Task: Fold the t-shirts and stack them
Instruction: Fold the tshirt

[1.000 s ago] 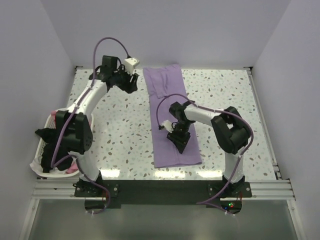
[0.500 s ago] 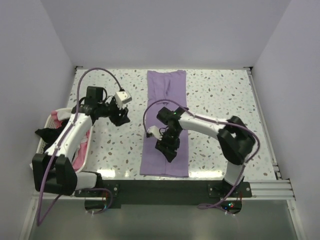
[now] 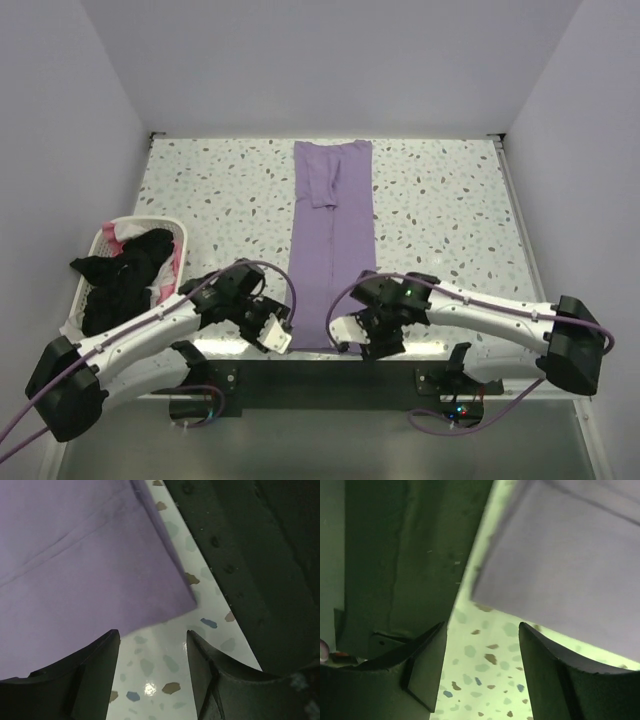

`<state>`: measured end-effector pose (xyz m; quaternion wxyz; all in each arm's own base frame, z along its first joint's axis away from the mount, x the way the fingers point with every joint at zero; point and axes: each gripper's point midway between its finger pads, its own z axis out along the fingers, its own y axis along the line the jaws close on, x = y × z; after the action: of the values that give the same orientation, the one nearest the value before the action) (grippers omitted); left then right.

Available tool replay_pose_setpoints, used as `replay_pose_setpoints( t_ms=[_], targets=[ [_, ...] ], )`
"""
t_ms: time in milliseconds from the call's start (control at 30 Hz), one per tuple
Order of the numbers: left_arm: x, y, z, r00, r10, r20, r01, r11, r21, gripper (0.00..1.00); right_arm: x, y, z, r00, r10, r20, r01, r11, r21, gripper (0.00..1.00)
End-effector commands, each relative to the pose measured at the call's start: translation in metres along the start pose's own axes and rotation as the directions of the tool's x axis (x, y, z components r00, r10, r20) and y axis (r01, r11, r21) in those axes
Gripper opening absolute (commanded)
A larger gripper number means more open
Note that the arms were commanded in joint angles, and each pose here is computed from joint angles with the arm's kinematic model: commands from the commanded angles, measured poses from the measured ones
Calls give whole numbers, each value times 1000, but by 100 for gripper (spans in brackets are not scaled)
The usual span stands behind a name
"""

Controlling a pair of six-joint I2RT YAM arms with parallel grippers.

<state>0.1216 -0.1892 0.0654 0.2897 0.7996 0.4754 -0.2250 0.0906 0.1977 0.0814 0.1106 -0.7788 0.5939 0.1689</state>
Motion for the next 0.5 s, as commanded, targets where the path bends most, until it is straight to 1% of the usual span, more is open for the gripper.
replay_pose_setpoints(
  t_ms=[0, 100, 167, 233, 333, 433, 467],
  targets=[
    [-5, 4, 15, 977, 213, -2, -213, 977, 4, 61, 2, 9, 16, 983, -179, -47, 181, 983, 40, 63],
    [-10, -6, 26, 965, 261, 19, -262, 964, 41, 59, 7, 14, 26, 975, -209, -70, 211, 977, 25, 61],
    [-9, -19, 35, 964, 267, 22, -268, 960, 87, 57, 13, 16, 33, 973, -218, -83, 220, 975, 16, 61],
    [-8, -24, 41, 957, 289, 14, -289, 953, 97, 56, 10, 12, 38, 969, -234, -76, 237, 971, 36, 61],
    [-7, -25, 46, 952, 305, 9, -304, 948, 88, 55, 13, 4, 45, 966, -238, -98, 244, 968, 65, 60],
    [-1, -29, 50, 955, 297, -10, -294, 949, 114, 55, 23, 4, 53, 961, -245, -128, 255, 965, 62, 58],
    [1, -29, 51, 956, 295, -14, -291, 950, 116, 55, 22, 3, 54, 961, -249, -121, 258, 964, 67, 57]
  ],
)
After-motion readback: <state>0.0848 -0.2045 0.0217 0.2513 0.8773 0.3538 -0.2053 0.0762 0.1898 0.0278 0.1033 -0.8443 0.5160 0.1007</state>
